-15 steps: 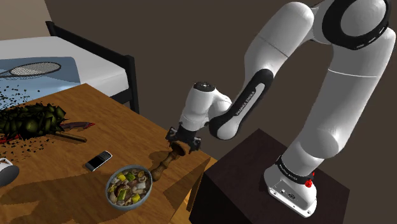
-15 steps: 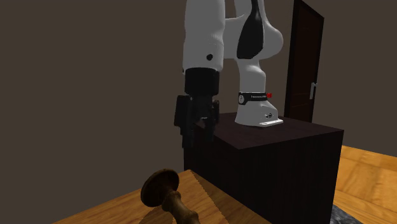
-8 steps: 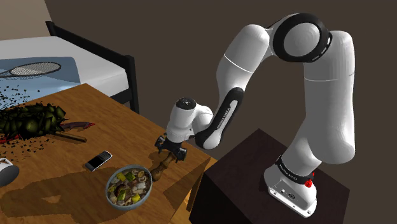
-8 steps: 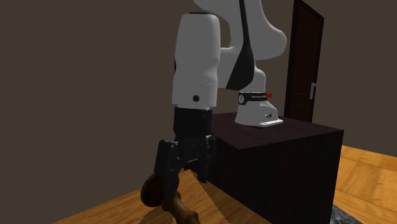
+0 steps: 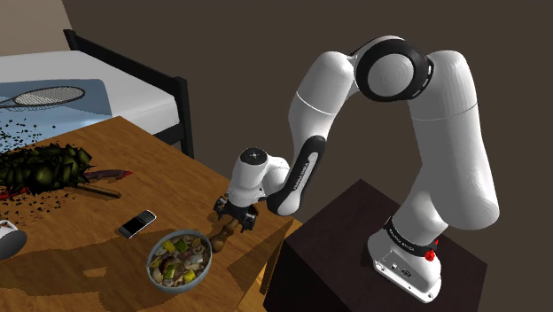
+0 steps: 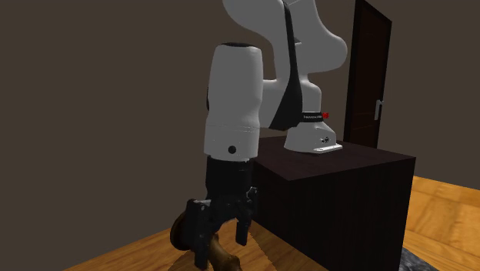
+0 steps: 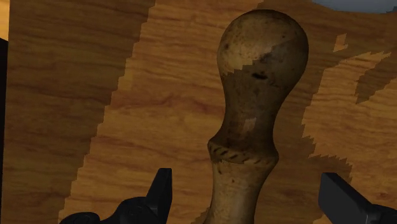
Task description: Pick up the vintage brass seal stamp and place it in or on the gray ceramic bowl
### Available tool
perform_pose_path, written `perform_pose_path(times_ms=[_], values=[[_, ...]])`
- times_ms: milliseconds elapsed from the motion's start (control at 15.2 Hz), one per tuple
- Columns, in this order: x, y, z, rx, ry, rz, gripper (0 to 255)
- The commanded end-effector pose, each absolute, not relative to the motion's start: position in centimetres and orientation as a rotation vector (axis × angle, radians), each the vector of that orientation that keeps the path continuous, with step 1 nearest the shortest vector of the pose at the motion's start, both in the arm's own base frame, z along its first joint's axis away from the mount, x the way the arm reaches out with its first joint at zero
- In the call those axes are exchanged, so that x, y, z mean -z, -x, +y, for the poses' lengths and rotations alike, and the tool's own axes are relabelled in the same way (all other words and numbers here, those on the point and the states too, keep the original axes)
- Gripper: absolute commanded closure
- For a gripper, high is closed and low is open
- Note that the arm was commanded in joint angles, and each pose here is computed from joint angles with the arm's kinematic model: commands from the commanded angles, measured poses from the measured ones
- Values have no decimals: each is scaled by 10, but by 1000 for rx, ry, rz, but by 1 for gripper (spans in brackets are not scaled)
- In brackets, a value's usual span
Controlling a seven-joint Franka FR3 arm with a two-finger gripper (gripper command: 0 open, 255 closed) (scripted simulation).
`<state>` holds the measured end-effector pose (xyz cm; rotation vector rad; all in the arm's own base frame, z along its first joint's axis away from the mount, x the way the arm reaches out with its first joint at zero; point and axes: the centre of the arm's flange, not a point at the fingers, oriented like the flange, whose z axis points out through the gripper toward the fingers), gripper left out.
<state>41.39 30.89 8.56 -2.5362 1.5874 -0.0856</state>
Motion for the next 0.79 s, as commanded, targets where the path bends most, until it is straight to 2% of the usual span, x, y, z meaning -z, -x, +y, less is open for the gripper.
perform_pose_path(times_ms=[0,396,462,726], values=[[-81,-415,310,86,2536,1587,0],[-81,-415,310,86,2536,1587,0],[-81,-415,310,86,2536,1587,255],[-81,-415,310,86,2536,1587,255]])
